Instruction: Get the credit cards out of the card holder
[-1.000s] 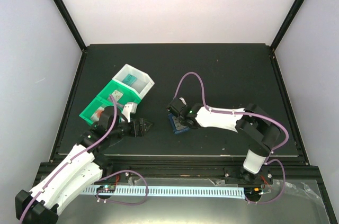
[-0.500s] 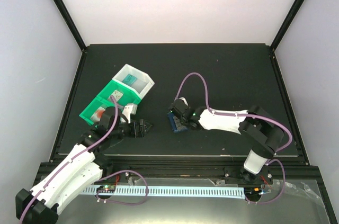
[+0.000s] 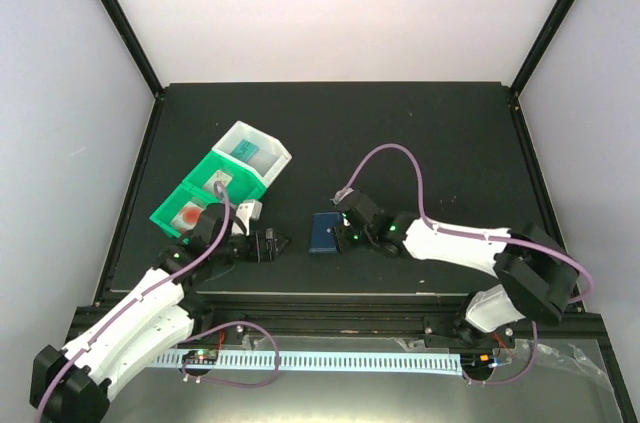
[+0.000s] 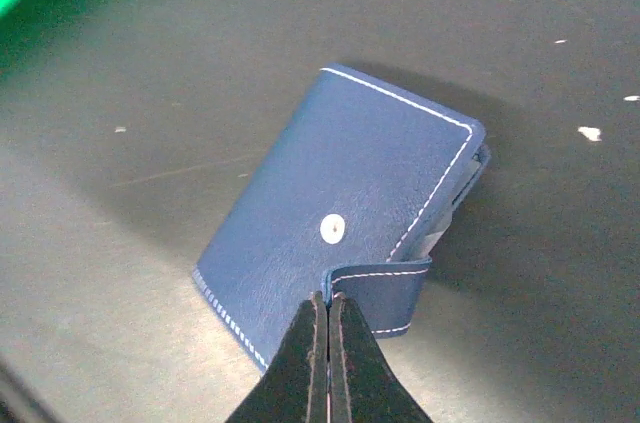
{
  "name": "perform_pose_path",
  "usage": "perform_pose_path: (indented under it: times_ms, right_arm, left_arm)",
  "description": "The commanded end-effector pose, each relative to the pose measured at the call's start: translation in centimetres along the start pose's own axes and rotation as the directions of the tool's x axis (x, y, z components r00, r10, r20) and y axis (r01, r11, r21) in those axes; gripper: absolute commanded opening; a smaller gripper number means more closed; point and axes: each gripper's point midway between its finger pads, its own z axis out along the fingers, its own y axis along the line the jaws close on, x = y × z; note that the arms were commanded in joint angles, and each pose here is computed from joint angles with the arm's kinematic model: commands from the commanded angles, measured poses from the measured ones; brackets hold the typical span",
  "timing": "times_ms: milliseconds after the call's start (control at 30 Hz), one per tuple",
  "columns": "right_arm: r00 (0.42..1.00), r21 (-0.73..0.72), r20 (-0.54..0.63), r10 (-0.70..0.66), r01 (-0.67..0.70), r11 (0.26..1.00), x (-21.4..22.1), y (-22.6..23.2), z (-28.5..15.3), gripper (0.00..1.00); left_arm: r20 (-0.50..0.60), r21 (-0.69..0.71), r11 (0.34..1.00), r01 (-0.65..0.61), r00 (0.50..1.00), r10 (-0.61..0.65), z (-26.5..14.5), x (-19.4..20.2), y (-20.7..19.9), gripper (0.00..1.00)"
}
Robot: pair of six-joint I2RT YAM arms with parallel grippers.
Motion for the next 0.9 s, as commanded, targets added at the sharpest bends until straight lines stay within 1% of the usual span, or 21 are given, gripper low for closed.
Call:
perform_pose_path:
  times_ms: [0,200,367,633,867]
  right_arm:
    - [0.996,-0.235,0.074,0.040,-0.022,0.972,-1.5,4.1,-2.1,0.01]
    - [0.989,-0.394,0.109,0.097,-0.047,0.918,-2.0,6.3,-4.0,0.01]
    - [0.983,-0.464,0.130,0.133,-0.058,0.884,-2.4,7.3,-4.9,0.01]
    - [0.977,-0.486,0.165,0.135,-0.038,0.873,-3.6,7.9,-5.9,0.01]
    - [0.979,-0.466,0.148,0.137,-0.052,0.883,-3.0,7.4,-5.3,0.01]
  left_arm:
    - [-0.005,0.007,1.000,0.012,1.000,-0.012,0.7,0.0,0.0,0.90]
    - [-0.035,0.007,1.000,0.025,0.999,-0.024,1.8,0.7,0.4,0.87]
    - [-0.052,0.031,0.999,0.028,0.998,-0.026,2.4,0.9,-0.1,0.82]
    - [-0.064,0.059,0.998,0.030,0.998,-0.027,2.7,1.2,-0.5,0.82]
    - [-0.064,0.023,0.999,0.036,0.997,-0.034,2.9,1.5,0.4,0.81]
